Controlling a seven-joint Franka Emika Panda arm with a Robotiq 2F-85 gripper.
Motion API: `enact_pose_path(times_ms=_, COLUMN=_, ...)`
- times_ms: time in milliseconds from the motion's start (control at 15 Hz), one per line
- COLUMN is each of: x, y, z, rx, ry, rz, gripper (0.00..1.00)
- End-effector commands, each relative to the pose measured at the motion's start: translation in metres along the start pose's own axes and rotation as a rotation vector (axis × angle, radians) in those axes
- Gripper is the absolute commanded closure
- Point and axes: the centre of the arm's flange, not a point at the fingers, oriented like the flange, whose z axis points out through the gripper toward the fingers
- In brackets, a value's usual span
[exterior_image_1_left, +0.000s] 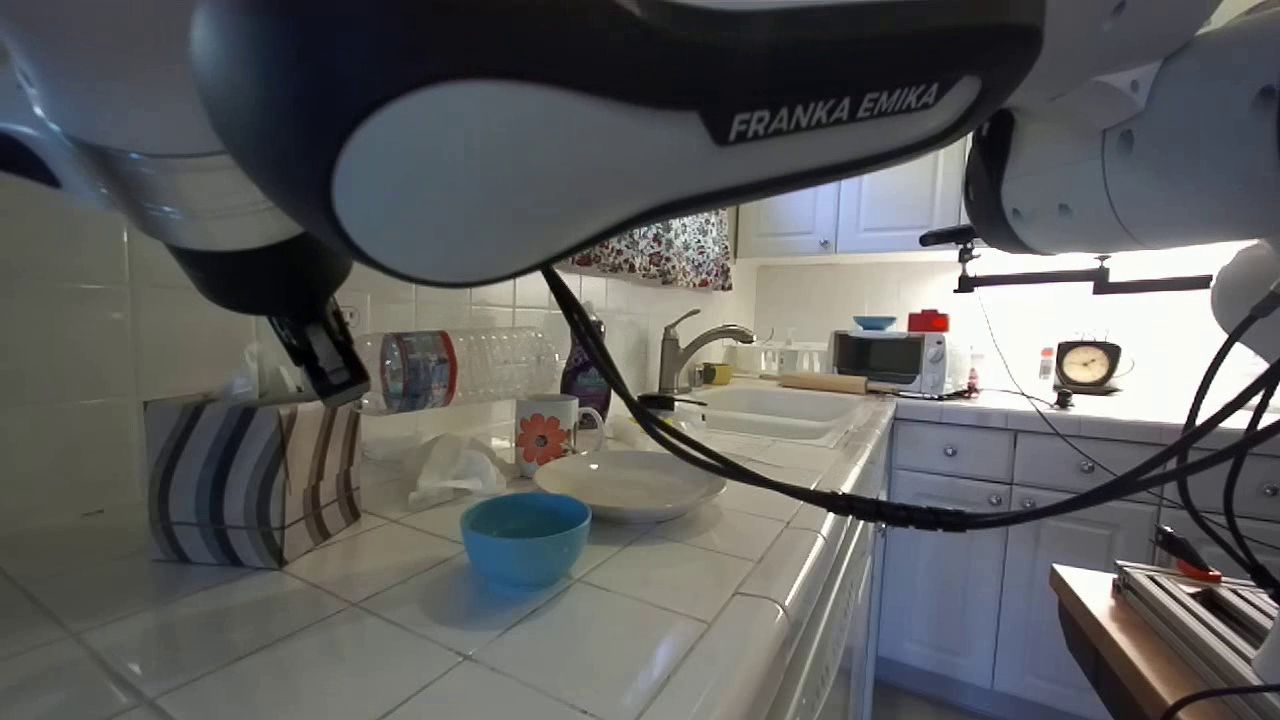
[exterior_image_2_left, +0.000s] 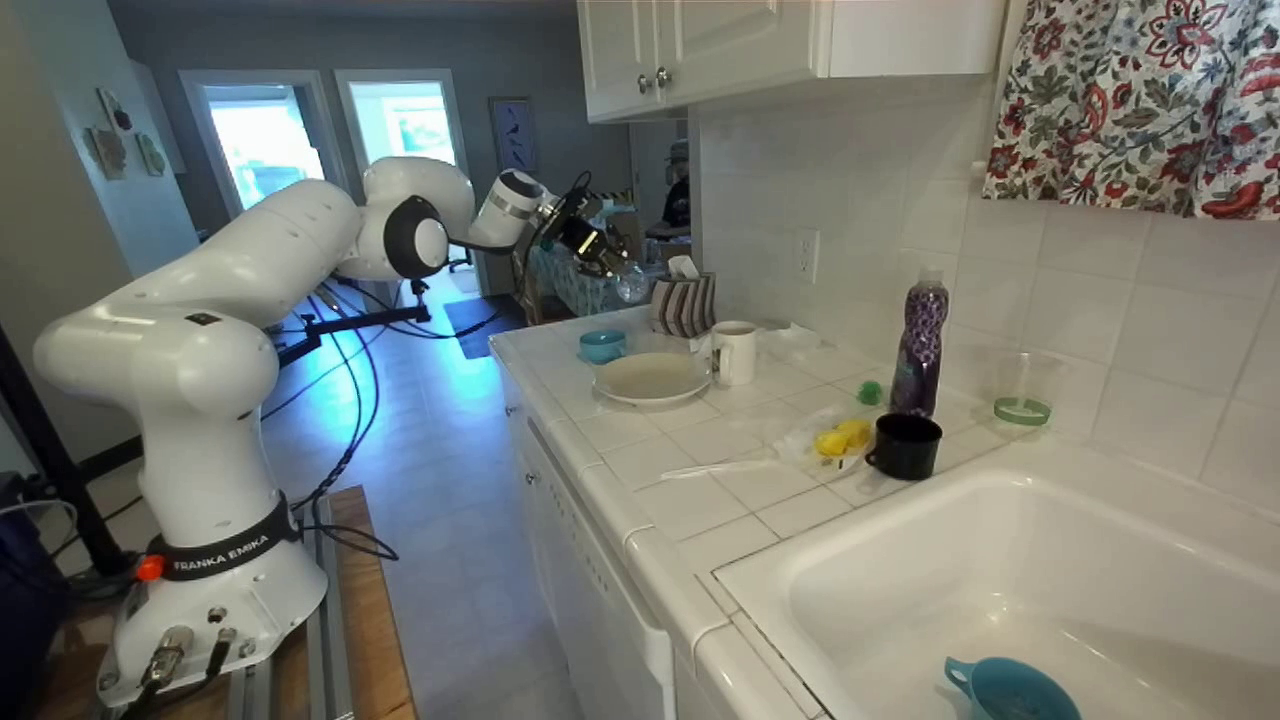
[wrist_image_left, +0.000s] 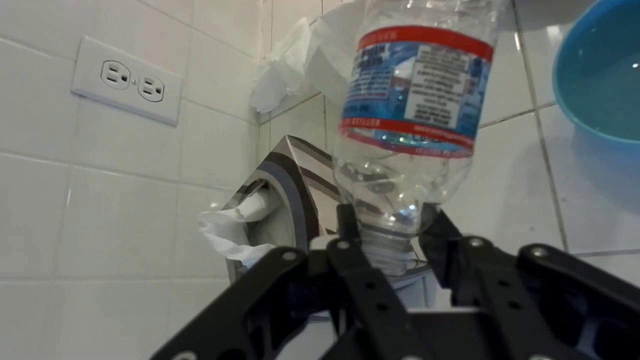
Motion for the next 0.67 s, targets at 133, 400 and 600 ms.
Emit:
enact_pose_path(times_ms=133, x=-0.024, y=-0.012, z=0.016, rx=-0.085, ry=0.019, rz=0.146, gripper=0.89)
enact_pose_path(times_ms=400, x=-0.015, y=0.002, z=0.020, rx=-0.150, ry=0.038, rz=0.165, gripper=0.89)
enact_pose_path(times_ms=600, x=-0.007, y=0.010, z=0.020, rx=-0.189, ry=0.063, rz=0.159, gripper=0.89)
